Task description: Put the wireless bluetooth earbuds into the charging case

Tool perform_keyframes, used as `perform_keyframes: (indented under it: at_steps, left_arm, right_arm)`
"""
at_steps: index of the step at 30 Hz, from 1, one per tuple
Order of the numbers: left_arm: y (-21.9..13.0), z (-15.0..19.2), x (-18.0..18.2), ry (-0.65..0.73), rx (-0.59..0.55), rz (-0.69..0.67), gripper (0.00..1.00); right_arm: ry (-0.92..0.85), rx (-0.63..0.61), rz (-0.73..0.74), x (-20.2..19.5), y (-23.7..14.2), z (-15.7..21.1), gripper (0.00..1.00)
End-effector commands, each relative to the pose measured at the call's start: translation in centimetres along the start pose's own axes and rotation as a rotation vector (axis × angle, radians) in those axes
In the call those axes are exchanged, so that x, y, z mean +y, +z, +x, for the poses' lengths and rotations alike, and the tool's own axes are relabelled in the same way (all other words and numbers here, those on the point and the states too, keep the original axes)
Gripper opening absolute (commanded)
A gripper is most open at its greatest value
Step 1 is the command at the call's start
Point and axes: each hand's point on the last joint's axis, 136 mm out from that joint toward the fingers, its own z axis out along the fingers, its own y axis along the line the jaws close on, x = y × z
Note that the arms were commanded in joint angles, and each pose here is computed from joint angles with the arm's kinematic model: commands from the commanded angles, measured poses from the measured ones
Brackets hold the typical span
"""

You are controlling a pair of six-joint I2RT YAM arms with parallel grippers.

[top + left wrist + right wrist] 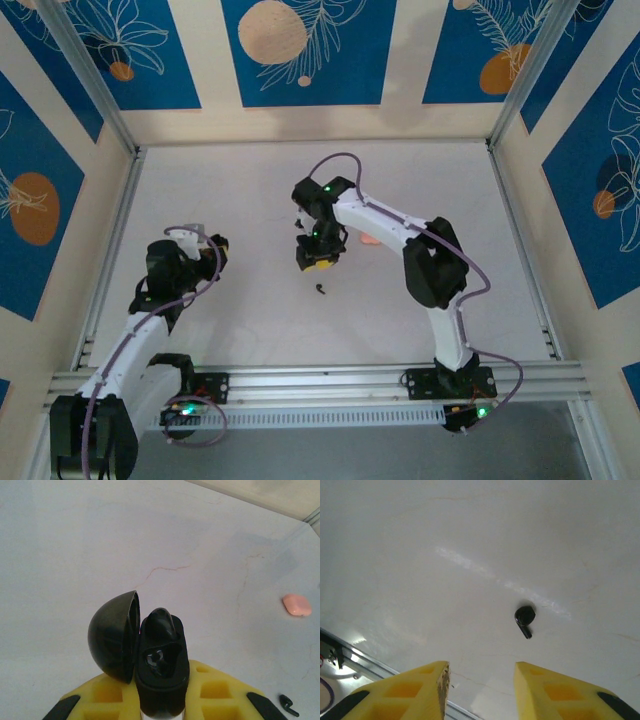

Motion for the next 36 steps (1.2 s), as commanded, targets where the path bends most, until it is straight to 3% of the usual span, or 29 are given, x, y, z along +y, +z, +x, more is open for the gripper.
perform_keyframes:
  at_steps: [1,20,36]
  left_arm:
    - [-0.4,-1.1,-1.0,0.028,-0.019,0.028,0.13]
    - [-0.4,-1.1,-1.0,0.026,-0.029,0.033,0.12]
    - [-0.1,-0.9,-1.0,0.020,-0.023,0.038,0.12]
  right_arm:
    - [0.120,0.102,-0.014,-0.1,2.1,1.4,0.40]
    - [0.175,0.159,0.090,-3.4,5.9,1.3,0.39]
    - [0.187,0.186,0.120,-4.3,7.3,1.6,0.32]
